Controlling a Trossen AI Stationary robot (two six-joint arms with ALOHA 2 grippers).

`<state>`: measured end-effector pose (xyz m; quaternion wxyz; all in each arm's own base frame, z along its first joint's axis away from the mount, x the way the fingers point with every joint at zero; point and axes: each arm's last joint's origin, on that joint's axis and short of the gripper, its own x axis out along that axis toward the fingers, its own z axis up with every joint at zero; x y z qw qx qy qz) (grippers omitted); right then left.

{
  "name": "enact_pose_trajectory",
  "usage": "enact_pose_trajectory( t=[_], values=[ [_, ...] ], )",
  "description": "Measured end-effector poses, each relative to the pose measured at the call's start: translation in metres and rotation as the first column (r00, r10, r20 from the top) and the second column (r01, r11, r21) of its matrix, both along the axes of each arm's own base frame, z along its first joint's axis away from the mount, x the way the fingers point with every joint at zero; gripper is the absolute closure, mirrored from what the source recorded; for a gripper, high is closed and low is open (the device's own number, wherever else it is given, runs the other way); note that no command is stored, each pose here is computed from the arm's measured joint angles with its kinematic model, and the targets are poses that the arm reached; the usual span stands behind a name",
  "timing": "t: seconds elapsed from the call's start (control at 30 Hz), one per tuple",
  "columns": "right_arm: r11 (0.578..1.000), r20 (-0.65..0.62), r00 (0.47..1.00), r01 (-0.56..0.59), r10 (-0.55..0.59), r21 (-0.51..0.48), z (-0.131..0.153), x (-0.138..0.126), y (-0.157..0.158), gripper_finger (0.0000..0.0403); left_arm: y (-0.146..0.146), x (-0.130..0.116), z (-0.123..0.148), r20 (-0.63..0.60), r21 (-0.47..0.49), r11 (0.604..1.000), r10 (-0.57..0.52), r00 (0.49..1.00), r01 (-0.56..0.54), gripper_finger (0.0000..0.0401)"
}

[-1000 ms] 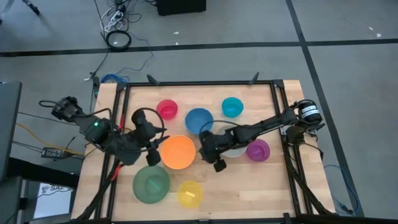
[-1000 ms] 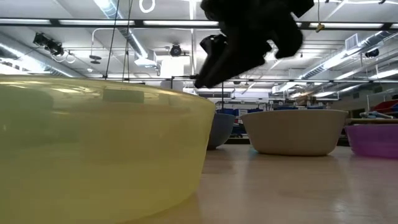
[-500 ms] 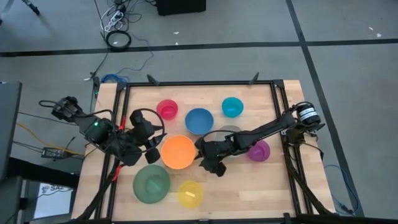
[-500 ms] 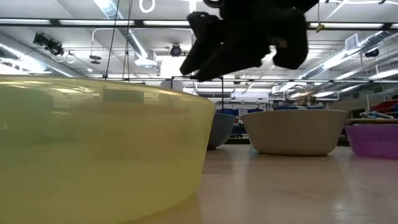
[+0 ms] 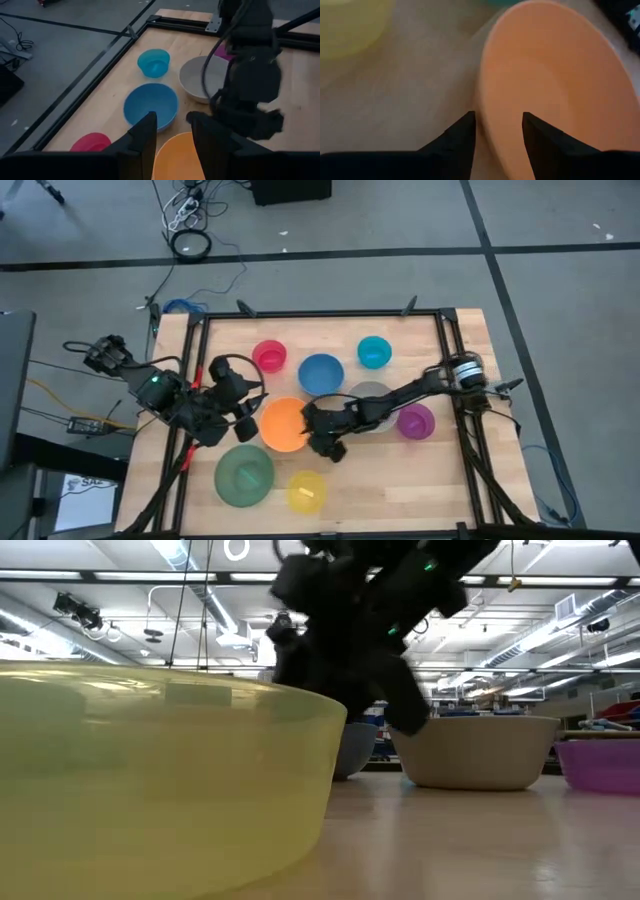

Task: Nest bowls inside each other
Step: Stack the orange bowl on top of the green bowl

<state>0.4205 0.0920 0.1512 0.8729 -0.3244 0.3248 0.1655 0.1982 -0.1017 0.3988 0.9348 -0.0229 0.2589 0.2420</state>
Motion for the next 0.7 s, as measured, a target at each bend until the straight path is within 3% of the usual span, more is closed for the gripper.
enact_pose_trajectory(
  t=[0.13, 0.3, 0.47, 0.7],
  values=[
    [1.0, -0.021, 1.0, 0.008, -0.008, 0.0, -0.005, 0.006, -0.002, 0.0296, 0.0, 0.0, 0.0, -0.001, 0.004, 1.0, 0.001, 1.0, -0.001, 0.027],
    [0.999, -0.037, 0.999, -0.02, 0.019, -0.029, 0.001, 0.003, -0.002, 0.039, 0.0, -0.001, 0.0, -0.006, 0.006, 1.0, 0.001, 1.0, -0.001, 0.027],
    [0.997, -0.002, 1.0, -0.031, 0.03, -0.076, 0.018, -0.001, -0.001, 0.0399, 0.001, -0.001, -0.001, -0.014, 0.018, 1.0, 0.005, 1.0, -0.004, 0.027],
    [0.995, 0.193, 0.977, -0.088, 0.095, -0.046, 0.066, -0.004, 0.003, 0.0401, 0.002, -0.002, 0.0, 0.007, 0.054, 0.998, 0.039, 0.999, -0.039, 0.027]
  ],
)
